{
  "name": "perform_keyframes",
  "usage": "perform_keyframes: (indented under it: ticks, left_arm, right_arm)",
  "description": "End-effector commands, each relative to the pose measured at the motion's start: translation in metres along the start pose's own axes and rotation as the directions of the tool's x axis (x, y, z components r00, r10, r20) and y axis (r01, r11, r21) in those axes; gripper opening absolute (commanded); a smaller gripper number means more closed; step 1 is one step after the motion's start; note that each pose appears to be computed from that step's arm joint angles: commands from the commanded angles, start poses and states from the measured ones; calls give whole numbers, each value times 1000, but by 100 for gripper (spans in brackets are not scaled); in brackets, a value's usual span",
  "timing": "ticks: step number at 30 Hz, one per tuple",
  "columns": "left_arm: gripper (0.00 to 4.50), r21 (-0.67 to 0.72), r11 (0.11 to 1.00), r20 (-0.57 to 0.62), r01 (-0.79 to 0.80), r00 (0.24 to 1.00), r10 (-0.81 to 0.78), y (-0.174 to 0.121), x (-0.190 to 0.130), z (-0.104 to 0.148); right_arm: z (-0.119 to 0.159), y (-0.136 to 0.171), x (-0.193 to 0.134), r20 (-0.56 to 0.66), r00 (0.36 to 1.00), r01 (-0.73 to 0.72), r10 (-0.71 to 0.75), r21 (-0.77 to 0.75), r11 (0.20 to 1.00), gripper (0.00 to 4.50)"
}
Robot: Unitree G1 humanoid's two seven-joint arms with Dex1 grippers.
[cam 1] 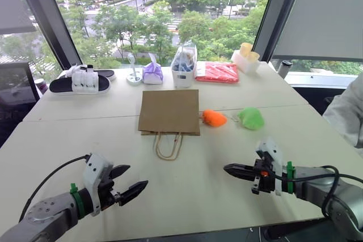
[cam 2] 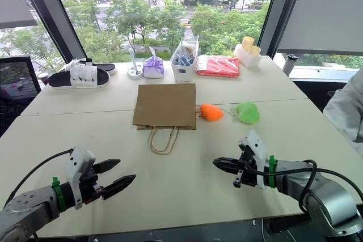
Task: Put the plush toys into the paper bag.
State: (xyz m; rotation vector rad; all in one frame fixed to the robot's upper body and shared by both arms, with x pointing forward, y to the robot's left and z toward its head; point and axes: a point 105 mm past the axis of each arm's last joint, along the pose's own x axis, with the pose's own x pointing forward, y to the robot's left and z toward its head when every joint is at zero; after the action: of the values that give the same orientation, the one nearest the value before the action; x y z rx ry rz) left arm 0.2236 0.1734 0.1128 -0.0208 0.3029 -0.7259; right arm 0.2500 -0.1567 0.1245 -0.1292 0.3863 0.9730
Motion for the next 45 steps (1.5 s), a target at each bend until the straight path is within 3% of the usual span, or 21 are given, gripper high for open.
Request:
perform_keyframes:
  ticks: [1,14,17,21,25,30,36,45]
  left_arm:
    - [450,50,999,38,5,999,-7,-2,-3,12]
    - [450,72,997,47,-14,999,10,5,-3,23]
    - [450,160,987,50,-12,999,4,12,-1,34]
    - [450,437,897,-7,58,998,-61,18,6,48]
    - [450,555,821,-48,135,990,-130,26,19,51]
    - [450,774,605,-127,187,982,-141,53,50,54]
    - [450,870,450,-135,200,976,-173,69,86,53]
    - [450,900,381,-134,214,965,-225,69,130,56]
  right_arm:
    - [8,1,0,28,1000,-4,5,-35,999,3]
    - [7,1,3,36,999,6,-5,-37,999,3]
    - [8,2,7,44,999,5,-3,-35,999,3]
    - [16,4,14,63,998,-10,12,-43,999,3]
    - [22,9,19,76,997,-26,31,-60,998,3]
    - [27,15,26,117,993,-9,15,-54,999,3]
    - [26,18,30,141,990,23,-18,-32,999,3]
    - [26,19,31,167,984,65,-62,-12,998,3]
